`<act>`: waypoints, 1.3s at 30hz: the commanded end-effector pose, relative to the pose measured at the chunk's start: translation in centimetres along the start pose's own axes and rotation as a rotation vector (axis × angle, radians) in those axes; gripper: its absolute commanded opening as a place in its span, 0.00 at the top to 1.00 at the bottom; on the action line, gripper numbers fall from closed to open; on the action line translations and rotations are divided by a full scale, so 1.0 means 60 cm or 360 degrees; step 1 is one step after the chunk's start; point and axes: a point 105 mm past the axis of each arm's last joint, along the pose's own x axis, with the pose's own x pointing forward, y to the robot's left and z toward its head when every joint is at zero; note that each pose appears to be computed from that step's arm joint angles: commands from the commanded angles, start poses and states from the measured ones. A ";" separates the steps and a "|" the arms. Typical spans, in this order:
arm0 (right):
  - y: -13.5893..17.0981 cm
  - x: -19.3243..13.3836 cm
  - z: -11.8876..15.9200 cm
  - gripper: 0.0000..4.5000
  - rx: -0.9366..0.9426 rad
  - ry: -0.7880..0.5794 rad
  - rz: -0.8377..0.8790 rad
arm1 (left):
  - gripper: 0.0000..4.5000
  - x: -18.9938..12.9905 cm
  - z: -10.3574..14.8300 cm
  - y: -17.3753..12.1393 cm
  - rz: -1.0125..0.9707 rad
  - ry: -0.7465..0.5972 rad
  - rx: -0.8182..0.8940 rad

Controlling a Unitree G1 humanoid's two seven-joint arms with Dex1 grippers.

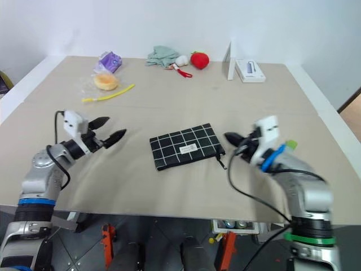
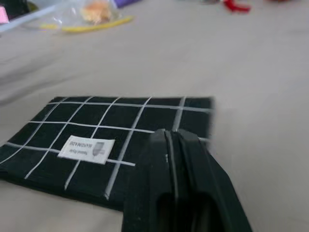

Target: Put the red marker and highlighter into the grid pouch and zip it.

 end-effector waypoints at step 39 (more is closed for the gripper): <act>0.033 0.053 -0.108 0.99 0.0033 0.0385 -0.0321 | 0.00 0.116 -0.073 -0.202 -0.1023 -0.0294 0.1957</act>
